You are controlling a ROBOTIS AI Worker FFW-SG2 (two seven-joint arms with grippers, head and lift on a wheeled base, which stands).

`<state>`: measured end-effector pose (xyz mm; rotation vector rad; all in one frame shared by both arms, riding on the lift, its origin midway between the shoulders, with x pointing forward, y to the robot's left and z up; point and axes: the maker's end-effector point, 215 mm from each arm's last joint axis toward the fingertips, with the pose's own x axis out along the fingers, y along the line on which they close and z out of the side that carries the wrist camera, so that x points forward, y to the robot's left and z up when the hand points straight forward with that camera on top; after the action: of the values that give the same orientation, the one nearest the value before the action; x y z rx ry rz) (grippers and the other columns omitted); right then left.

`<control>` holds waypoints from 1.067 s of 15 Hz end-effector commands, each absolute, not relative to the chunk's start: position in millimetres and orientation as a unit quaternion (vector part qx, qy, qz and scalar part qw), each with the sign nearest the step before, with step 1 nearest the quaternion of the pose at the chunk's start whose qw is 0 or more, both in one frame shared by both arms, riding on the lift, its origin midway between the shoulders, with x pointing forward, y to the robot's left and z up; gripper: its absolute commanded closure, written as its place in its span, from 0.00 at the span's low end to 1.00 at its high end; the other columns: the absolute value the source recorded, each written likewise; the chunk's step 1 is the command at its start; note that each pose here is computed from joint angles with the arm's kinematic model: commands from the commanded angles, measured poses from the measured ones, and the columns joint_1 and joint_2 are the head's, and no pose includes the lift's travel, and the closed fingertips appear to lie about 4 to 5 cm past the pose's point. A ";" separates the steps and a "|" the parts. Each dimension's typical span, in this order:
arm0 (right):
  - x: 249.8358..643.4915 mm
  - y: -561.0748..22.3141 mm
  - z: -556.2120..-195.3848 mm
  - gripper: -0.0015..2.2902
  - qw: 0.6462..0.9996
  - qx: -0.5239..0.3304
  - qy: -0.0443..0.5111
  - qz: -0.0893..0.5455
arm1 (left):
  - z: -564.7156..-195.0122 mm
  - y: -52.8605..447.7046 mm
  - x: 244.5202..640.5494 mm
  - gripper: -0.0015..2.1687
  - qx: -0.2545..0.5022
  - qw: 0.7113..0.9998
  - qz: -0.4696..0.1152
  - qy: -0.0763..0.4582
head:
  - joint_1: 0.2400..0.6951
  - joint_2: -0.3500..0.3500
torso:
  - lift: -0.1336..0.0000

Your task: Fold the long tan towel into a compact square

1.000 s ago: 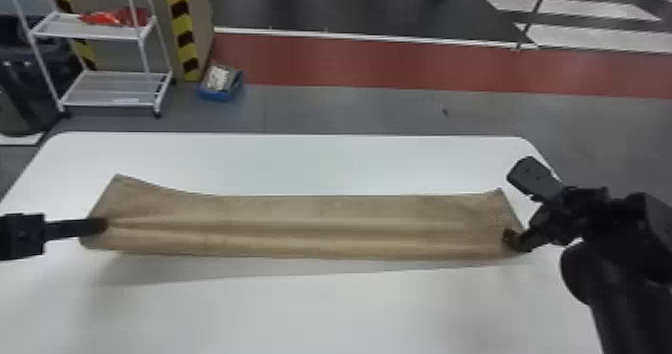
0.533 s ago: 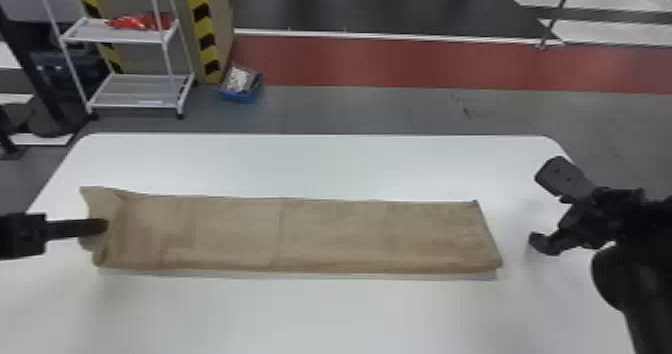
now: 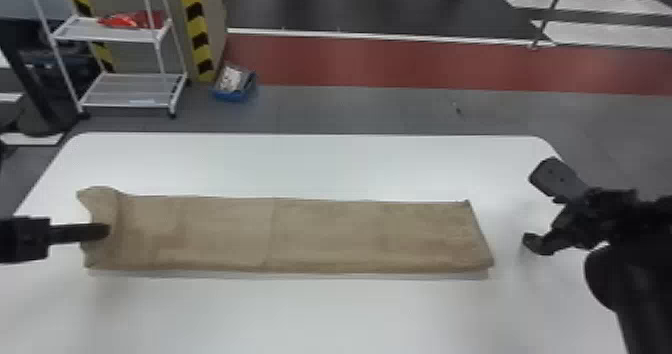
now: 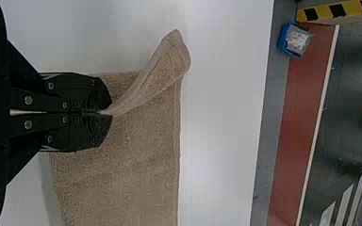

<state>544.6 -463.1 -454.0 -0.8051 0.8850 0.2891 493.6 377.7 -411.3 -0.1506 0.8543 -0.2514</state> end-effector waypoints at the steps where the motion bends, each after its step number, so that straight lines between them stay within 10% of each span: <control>1: 545.3 -464.4 -452.1 0.03 0.817 -0.378 0.414 0.134 | -410.3 376.8 493.9 0.98 -0.072 0.900 -0.123 0.412 | 1.00 0.37 | 0.07; 11: 545.5 -481.5 -398.3 0.03 0.848 -0.355 0.377 0.114 | -401.6 360.5 488.6 0.98 -0.079 0.901 -0.132 0.406 | 1.00 0.35 | 0.07; 16: 538.5 -492.5 -395.7 0.03 0.852 -0.347 0.376 0.109 | -334.5 268.7 482.4 0.98 -0.091 0.902 -0.182 0.381 | 1.00 0.26 | 0.07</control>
<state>541.2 -490.4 -394.4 -0.7345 0.7888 0.2317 478.2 304.3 -361.7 -0.2037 0.8353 -0.3215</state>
